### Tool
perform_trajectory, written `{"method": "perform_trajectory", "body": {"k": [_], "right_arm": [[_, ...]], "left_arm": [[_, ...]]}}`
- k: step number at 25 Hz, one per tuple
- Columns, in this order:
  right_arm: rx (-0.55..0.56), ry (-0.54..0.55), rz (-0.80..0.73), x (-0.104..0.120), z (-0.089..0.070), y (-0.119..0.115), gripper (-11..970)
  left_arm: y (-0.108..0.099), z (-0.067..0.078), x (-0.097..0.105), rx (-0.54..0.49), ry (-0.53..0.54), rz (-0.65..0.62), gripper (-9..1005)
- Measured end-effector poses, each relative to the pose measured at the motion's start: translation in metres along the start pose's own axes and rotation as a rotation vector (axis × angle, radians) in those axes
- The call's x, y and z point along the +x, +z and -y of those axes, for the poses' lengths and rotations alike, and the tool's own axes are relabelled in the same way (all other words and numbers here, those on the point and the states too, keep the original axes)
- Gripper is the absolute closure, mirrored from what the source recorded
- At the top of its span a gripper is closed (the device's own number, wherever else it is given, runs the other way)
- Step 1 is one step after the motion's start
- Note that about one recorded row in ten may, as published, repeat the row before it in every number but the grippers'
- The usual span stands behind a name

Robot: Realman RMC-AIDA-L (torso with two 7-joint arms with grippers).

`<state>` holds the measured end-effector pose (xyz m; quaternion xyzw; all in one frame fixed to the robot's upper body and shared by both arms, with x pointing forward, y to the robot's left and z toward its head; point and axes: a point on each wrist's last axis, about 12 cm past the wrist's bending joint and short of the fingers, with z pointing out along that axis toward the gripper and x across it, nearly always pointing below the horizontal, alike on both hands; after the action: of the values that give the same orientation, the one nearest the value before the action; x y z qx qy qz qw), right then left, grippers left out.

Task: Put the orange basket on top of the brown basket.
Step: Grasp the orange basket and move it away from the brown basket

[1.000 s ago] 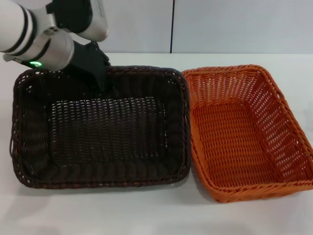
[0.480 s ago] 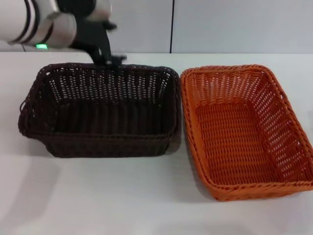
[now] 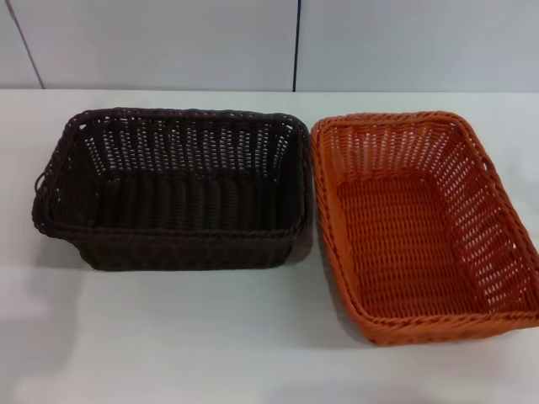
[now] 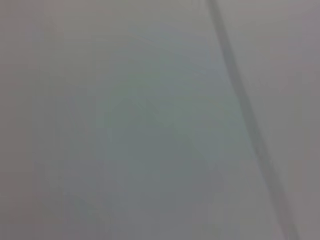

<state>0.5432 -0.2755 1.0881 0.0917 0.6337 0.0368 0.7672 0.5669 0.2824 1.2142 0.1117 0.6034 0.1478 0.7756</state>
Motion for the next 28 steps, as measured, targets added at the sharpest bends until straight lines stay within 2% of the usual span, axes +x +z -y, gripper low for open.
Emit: {"method": "perform_trajectory", "body": {"k": [1, 2, 4, 5, 6, 7, 8, 9, 11, 12, 13, 16, 17, 18, 21, 22, 23, 27, 28], "right_arm": [[-0.051, 0.004, -0.017, -0.009, -0.007, 0.009, 208], [-0.103, 0.001, -0.046, -0.016, -0.014, 0.016, 206], [-0.222, -0.017, -0.114, -0.036, -0.033, 0.033, 205], [-0.282, -0.039, -0.161, -0.046, -0.043, 0.040, 204], [-0.326, -0.061, -0.214, -0.054, -0.051, 0.045, 203], [-0.406, -0.120, -0.328, -0.073, -0.067, 0.055, 203], [-0.406, -0.120, -0.328, -0.073, -0.067, 0.055, 203], [-0.438, -0.157, -0.397, -0.081, -0.073, 0.057, 203], [-0.491, -0.231, -0.501, -0.100, -0.084, 0.060, 203], [-0.540, -0.301, -0.591, -0.117, -0.090, 0.060, 203], [-0.540, -0.301, -0.591, -0.117, -0.090, 0.060, 202], [-0.643, -0.408, -0.740, -0.134, -0.095, 0.053, 202], [-0.756, -0.465, -0.846, -0.143, -0.097, 0.045, 202], [-0.756, -0.465, -0.846, -0.143, -0.097, 0.045, 202], [-0.912, -0.522, -0.950, -0.155, -0.099, 0.036, 202], [-1.011, -0.559, -1.040, -0.161, -0.097, 0.031, 203], [-1.011, -0.559, -1.040, -0.161, -0.097, 0.031, 203], [-1.152, -0.611, -1.147, -0.164, -0.089, 0.020, 203], [-1.152, -0.611, -1.147, -0.164, -0.089, 0.020, 203]], "left_arm": [[-0.009, -0.005, 0.010, -0.043, -0.022, -0.002, 212], [-0.024, -0.009, 0.032, -0.093, -0.054, -0.034, 211], [-0.024, -0.009, 0.032, -0.093, -0.054, -0.034, 211], [-0.032, -0.010, 0.048, -0.109, -0.066, -0.068, 211], [-0.048, -0.012, 0.075, -0.143, -0.088, -0.126, 210], [-0.057, -0.013, 0.091, -0.159, -0.096, -0.162, 210], [-0.064, -0.013, 0.102, -0.172, -0.106, -0.186, 210], [-0.075, -0.014, 0.117, -0.187, -0.126, -0.222, 210], [-0.090, -0.015, 0.139, -0.204, -0.154, -0.281, 210], [-0.101, -0.016, 0.155, -0.218, -0.171, -0.325, 209], [-0.101, -0.016, 0.155, -0.218, -0.171, -0.325, 209], [-0.112, -0.017, 0.170, -0.234, -0.197, -0.370, 209], [-0.113, -0.016, 0.177, -0.239, -0.208, -0.391, 209], [-0.113, -0.016, 0.177, -0.239, -0.208, -0.391, 208], [-0.112, -0.014, 0.185, -0.237, -0.211, -0.420, 208], [-0.112, -0.013, 0.189, -0.239, -0.212, -0.438, 208], [-0.112, -0.013, 0.189, -0.239, -0.212, -0.438, 208], [-0.112, -0.011, 0.194, -0.255, -0.229, -0.466, 208], [-0.112, -0.011, 0.194, -0.255, -0.229, -0.466, 208]]}}
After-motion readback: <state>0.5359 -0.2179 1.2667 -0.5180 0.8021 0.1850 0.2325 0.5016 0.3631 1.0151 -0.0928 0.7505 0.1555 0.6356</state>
